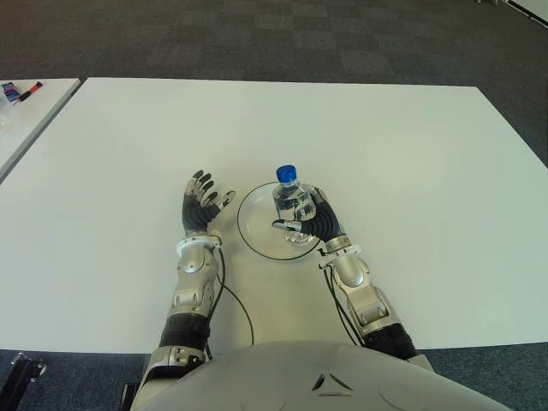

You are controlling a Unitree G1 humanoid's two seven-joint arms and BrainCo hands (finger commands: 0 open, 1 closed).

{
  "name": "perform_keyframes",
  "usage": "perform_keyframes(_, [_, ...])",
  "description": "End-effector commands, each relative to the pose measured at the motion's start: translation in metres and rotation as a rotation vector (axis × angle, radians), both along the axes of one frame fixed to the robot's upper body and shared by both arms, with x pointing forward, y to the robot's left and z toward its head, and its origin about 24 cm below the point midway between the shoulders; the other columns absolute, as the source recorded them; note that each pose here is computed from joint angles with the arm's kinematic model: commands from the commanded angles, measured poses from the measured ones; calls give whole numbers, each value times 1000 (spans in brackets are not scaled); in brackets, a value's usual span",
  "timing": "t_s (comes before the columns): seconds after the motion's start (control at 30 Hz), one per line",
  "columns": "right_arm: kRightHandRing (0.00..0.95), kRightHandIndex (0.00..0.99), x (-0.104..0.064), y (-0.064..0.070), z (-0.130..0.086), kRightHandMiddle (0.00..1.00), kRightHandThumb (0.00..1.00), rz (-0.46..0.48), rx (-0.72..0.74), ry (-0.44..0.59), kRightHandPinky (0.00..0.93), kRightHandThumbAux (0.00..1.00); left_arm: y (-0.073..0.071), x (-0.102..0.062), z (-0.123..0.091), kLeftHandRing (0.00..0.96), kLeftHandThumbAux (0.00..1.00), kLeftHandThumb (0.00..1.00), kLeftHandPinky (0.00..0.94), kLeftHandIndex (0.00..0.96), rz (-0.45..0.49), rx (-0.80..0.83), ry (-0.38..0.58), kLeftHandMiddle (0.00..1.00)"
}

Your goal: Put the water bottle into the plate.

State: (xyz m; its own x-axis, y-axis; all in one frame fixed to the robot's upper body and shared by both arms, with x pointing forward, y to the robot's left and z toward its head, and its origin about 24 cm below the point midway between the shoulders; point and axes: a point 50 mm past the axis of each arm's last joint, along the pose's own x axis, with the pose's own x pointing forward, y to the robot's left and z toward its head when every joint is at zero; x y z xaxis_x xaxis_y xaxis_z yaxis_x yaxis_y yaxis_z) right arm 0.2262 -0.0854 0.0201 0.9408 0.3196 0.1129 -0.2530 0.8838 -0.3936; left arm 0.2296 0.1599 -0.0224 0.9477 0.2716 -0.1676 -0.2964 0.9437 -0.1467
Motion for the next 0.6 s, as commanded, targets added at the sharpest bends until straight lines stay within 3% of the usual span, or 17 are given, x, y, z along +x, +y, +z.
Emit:
perform_keyframes(0.03, [863,395,5,2,2,525,854,11,10,20,822,680,-15,-2,-5,169,998,38,201,149,-2,-57,34,181])
perform_keyframes(0.6, [869,399,9,4,-6,532,856,7,-43,44,835,678,-16,-2,-4,162,998,32,194,148,-2,-52,39,176])
